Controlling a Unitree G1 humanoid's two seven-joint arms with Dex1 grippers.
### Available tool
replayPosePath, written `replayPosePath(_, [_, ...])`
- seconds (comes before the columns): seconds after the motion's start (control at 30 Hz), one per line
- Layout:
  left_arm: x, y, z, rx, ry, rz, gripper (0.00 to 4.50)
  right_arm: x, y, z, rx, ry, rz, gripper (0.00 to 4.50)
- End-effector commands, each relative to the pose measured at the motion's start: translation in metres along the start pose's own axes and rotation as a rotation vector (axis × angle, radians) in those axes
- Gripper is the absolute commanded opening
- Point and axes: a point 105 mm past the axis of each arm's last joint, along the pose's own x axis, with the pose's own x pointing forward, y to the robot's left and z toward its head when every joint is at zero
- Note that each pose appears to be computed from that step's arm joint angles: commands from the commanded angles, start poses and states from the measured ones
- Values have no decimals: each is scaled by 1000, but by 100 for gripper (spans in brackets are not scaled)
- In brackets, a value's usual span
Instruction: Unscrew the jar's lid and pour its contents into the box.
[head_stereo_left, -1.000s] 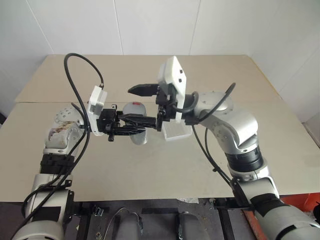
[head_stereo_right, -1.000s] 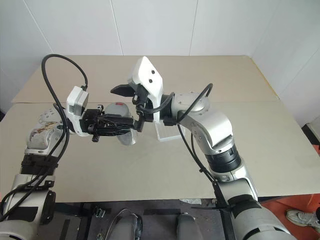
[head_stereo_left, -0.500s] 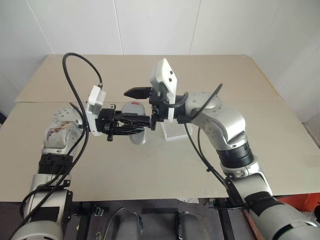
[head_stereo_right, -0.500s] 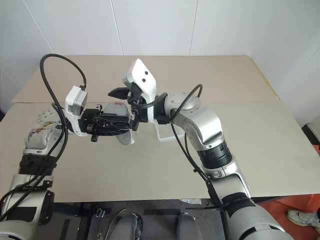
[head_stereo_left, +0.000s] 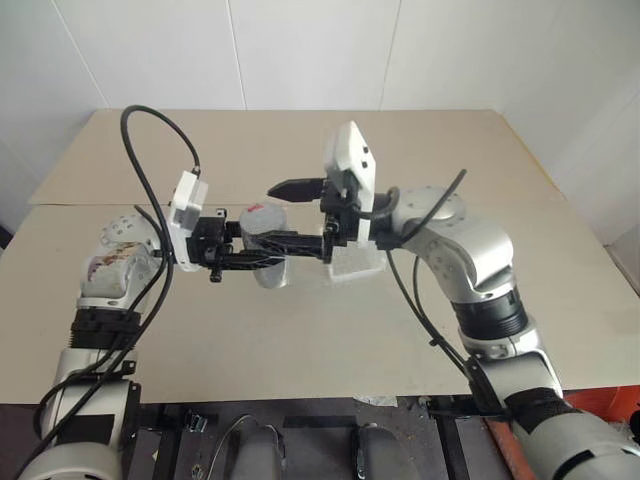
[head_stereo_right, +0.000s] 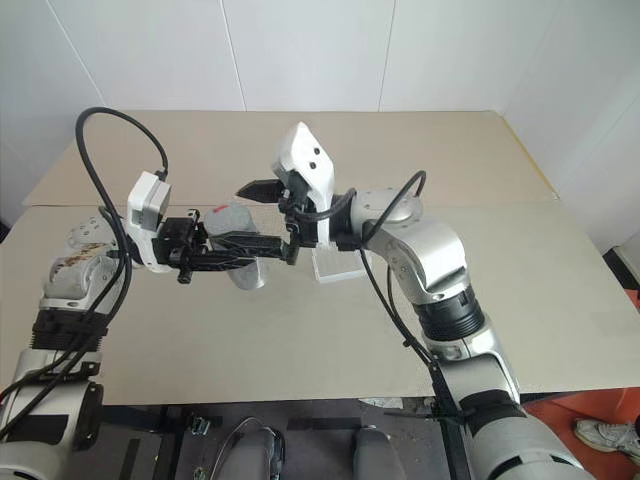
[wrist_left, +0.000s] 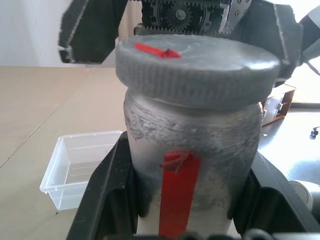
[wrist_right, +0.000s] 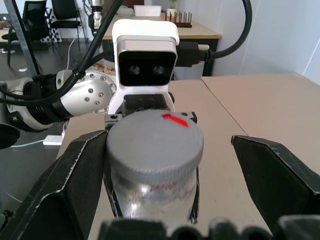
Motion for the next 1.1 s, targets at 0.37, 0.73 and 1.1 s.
replayPosePath(0.37, [-2,-6,12,52,-20,-28,192,-34,-10,7,-48,-16,-94,445])
replayPosePath(0.73, [-3,-7,9,45,-17,-17,192,-39,15,10,-77,-6,11,445])
replayPosePath(1.1, [3,-3,8,47,-23,-26,192,-12,19,19,-46,12,-7,445])
